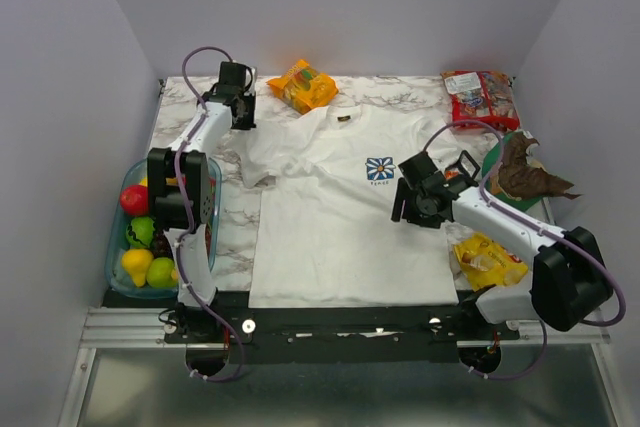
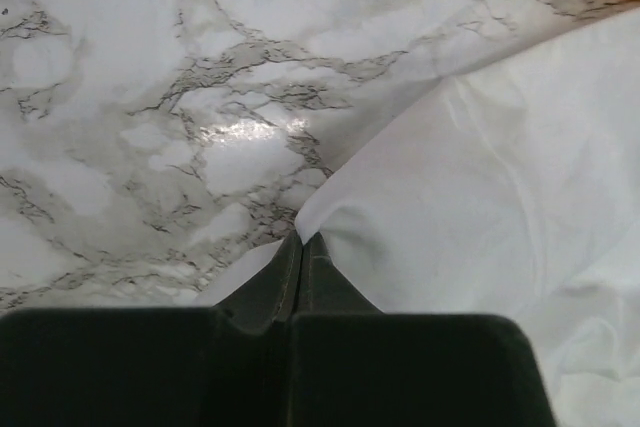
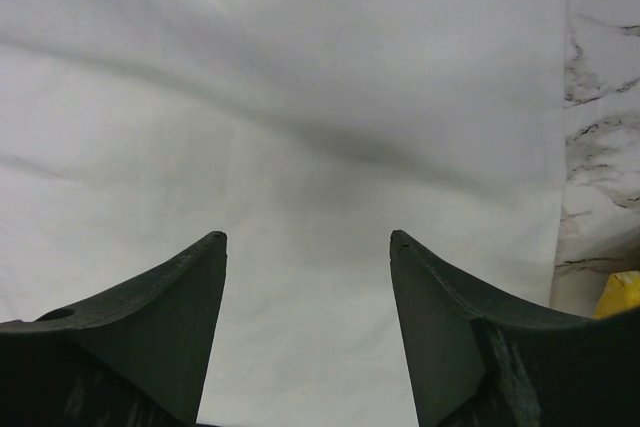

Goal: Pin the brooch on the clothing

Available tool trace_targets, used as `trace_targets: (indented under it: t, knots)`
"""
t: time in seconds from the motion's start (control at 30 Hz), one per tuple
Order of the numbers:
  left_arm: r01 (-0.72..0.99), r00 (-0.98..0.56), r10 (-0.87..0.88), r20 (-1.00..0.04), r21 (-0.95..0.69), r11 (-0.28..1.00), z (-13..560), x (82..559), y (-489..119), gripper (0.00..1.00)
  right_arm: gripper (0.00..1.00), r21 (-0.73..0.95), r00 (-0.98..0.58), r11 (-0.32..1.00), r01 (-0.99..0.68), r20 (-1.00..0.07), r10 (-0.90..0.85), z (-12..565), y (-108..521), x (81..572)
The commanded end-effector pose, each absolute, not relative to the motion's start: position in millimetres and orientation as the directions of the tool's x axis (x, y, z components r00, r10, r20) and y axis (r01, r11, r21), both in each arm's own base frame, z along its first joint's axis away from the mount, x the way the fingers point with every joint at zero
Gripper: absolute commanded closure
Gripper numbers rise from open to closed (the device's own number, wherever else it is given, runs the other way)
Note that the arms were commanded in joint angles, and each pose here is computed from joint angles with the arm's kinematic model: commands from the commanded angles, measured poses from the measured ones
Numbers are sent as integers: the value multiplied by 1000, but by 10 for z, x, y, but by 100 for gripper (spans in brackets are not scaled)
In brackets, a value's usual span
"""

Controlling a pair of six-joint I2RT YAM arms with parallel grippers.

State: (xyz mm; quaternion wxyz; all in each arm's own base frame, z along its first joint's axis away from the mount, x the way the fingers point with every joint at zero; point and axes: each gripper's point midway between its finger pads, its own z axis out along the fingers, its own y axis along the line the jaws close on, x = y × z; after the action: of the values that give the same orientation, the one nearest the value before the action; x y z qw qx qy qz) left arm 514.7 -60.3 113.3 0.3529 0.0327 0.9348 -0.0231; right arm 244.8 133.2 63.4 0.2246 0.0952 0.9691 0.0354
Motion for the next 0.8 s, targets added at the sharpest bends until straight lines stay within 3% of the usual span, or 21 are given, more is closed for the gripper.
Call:
trace_targets:
  t: [0.0, 0.3, 0.5, 0.6, 0.63, 0.67, 0.77]
  knots:
    - [27, -773, 119, -623, 155, 988, 984, 5366, -271, 100, 26, 113, -863, 979, 168, -463, 201, 734, 1381, 2597]
    - [-24, -809, 169, -563, 320, 947, 801, 5749, 160, 100, 18, 88, -842, 983, 164, -507, 185, 964, 1457, 3006]
    - [-46, -798, 151, -583, 310, 950, 797, 5849, 293, 100, 18, 99, -846, 984, 147, -502, 177, 1017, 1464, 3412]
    - [-34, -796, 145, -588, 282, 959, 808, 5851, 238, 73, 18, 130, -830, 978, 164, -517, 208, 1092, 1368, 3730]
    - [-40, -793, 126, -596, 258, 965, 814, 5853, 202, 51, 18, 131, -826, 978, 160, -525, 205, 1127, 1341, 3821]
    - [-44, -785, 114, -609, 238, 970, 882, 5857, 171, 41, 18, 164, -820, 975, 149, -531, 214, 1208, 1378, 3941]
    - [-8, -760, 87, -645, 142, 990, 1042, 5858, -21, 32, 18, 225, -824, 959, 174, -500, 267, 1130, 1274, 4198]
